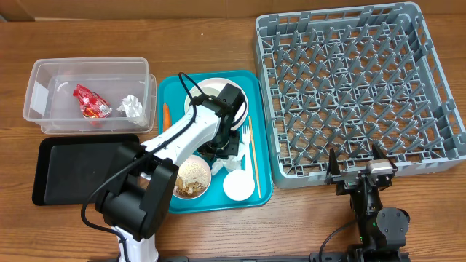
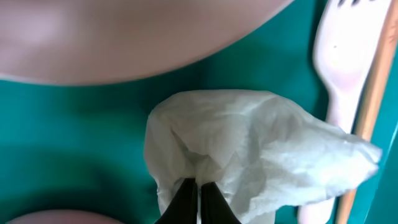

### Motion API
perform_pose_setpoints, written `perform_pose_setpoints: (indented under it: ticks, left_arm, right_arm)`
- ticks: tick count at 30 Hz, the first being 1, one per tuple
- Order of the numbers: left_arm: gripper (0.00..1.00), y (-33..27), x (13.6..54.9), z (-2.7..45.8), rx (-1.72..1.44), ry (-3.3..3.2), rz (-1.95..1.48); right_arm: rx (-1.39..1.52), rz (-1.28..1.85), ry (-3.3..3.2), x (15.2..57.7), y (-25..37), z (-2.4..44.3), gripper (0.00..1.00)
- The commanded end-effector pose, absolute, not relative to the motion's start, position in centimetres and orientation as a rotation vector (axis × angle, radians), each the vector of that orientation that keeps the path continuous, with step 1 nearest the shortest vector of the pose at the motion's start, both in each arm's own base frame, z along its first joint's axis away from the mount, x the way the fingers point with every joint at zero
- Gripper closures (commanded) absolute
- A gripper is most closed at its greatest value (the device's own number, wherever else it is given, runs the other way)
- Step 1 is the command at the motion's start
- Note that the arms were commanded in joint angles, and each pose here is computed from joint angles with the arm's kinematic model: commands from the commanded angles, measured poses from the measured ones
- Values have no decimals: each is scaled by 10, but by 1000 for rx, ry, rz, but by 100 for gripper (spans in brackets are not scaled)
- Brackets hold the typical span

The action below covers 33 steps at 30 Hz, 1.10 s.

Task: Sort waste into correct bins and load items into the dishwasher
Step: 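Grasp the white tissue with the left gripper and lift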

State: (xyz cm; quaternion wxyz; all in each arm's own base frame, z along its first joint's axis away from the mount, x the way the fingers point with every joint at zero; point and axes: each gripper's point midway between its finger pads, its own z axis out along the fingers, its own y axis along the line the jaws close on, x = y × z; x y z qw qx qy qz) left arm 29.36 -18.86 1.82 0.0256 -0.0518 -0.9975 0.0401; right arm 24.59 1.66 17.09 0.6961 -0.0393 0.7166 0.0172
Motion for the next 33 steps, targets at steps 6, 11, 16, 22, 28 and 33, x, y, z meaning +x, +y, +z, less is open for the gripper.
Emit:
perform_pose_setpoints:
  ticks: [6, 11, 16, 22, 28, 33]
  left_arm:
    - [96, -188, 286, 23, -210, -3055, 117]
    - [96, -192, 294, 47, -220, -3058, 118]
    - [96, -202, 314, 83, -262, -3112, 152]
    - [96, -204, 345, 130, -243, -3224, 193]
    - [96, -169, 385, 170, -58, -3331, 229]
    - [96, -90, 423, 181, 245, -3429, 59]
  right_arm:
    - [-86, 37, 1595, 246, 16, 169, 0]
    - [-86, 37, 1595, 246, 16, 169, 0]
    - [-86, 37, 1595, 246, 16, 169, 0]
    - [-86, 37, 1595, 246, 16, 169, 0]
    - [-86, 37, 1595, 246, 16, 169, 0]
    - [-86, 37, 1595, 246, 16, 169, 0]
